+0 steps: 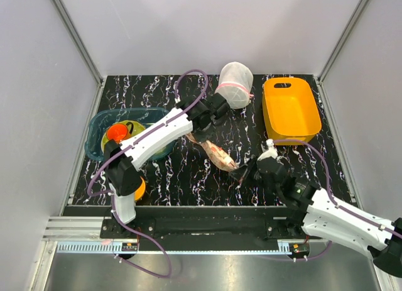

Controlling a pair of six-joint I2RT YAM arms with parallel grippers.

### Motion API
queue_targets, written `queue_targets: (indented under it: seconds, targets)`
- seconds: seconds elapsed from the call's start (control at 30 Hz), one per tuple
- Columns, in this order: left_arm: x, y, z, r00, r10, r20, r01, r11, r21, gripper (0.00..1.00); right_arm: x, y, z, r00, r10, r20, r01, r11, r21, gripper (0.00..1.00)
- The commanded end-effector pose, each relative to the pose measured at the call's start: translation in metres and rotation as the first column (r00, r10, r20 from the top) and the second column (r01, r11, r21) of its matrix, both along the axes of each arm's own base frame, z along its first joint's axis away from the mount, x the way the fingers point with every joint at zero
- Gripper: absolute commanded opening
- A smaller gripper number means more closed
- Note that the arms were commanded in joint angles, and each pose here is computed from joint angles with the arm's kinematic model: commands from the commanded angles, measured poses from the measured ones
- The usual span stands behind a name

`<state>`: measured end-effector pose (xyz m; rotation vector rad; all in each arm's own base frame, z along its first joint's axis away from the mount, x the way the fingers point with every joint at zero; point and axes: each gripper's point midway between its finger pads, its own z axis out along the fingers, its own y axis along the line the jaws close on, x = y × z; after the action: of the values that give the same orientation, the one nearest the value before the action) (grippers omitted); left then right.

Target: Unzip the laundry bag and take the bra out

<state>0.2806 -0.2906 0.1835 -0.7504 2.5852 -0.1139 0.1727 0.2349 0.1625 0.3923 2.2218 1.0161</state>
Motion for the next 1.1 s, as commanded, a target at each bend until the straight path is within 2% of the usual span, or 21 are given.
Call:
queue_targets:
  seconds: [0.0,0.13,0.33,0.43,0.47,0.5,0.53,0.6,0.63,0.7,0.73,0.8,0.83,0.87,0.93,1.07]
  targets:
    - [0.018,0.015,0.033,0.995,0.014,0.095,-0.009,0.999,-0.053,0.0,-0.026,-0.001,-0.026,0.995,0.091,-0.051,-0.089,0.996,0.026,0.0]
    - [0.032,0.015,0.036,0.993,0.004,0.119,0.005,0.997,-0.072,0.0,-0.043,-0.003,-0.044,0.985,0.155,-0.076,-0.152,0.987,0.051,0.0]
    - [0.05,-0.024,0.032,0.966,-0.206,0.154,0.224,0.969,-0.106,0.0,-0.031,0.01,-0.004,0.979,0.204,0.014,-0.204,0.979,0.013,0.0]
    - [0.048,-0.039,0.029,0.933,-0.326,0.153,0.347,0.929,-0.132,0.13,-0.025,0.021,0.007,0.974,0.226,0.032,-0.226,0.974,0.006,0.0]
    - [0.046,-0.039,0.026,0.928,-0.342,0.148,0.361,0.923,-0.133,0.29,-0.023,0.025,0.006,0.972,0.232,0.028,-0.232,0.973,0.001,0.0]
    - [0.042,-0.037,0.032,0.92,-0.357,0.161,0.379,0.915,-0.138,0.39,-0.022,0.027,0.009,0.971,0.236,0.035,-0.236,0.972,0.008,0.0]
    - [0.041,-0.039,0.037,0.906,-0.379,0.186,0.408,0.901,-0.148,0.59,-0.021,0.029,0.011,0.971,0.237,0.041,-0.237,0.971,0.012,0.0]
    - [0.031,-0.031,0.032,0.897,-0.403,0.181,0.43,0.889,-0.155,0.94,-0.02,0.03,0.01,0.971,0.235,0.04,-0.236,0.972,0.009,0.0]
    - [0.027,-0.03,0.055,0.877,-0.413,0.245,0.461,0.867,-0.188,0.99,-0.019,0.031,0.009,0.971,0.236,0.041,-0.236,0.972,0.01,0.0]
    - [0.012,-0.024,0.051,0.871,-0.431,0.237,0.479,0.852,-0.211,0.99,-0.02,0.032,0.009,0.971,0.236,0.041,-0.237,0.971,0.015,0.0]
    - [0.001,-0.023,0.068,0.857,-0.436,0.274,0.502,0.827,-0.253,0.99,-0.02,0.032,0.009,0.97,0.239,0.038,-0.24,0.971,0.015,0.0]
    - [-0.019,-0.023,0.073,0.848,-0.453,0.276,0.525,0.791,-0.315,0.99,-0.021,0.032,0.01,0.969,0.242,0.039,-0.243,0.97,0.02,0.0]
    - [-0.034,-0.022,0.056,0.853,-0.466,0.237,0.522,0.777,-0.352,0.99,-0.021,0.032,0.009,0.97,0.241,0.036,-0.242,0.97,0.021,0.0]
    - [-0.045,-0.017,0.063,0.852,-0.458,0.253,0.523,0.764,-0.378,0.99,-0.021,0.032,0.01,0.97,0.241,0.038,-0.242,0.97,0.023,0.0]
    - [-0.068,-0.016,0.035,0.87,-0.458,0.182,0.488,0.749,-0.447,0.99,-0.021,0.032,0.011,0.97,0.24,0.04,-0.241,0.97,0.026,0.0]
    - [-0.108,-0.018,0.013,0.879,-0.459,0.126,0.445,0.698,-0.561,0.99,-0.02,0.034,0.009,0.97,0.24,0.03,-0.241,0.97,0.018,0.0]
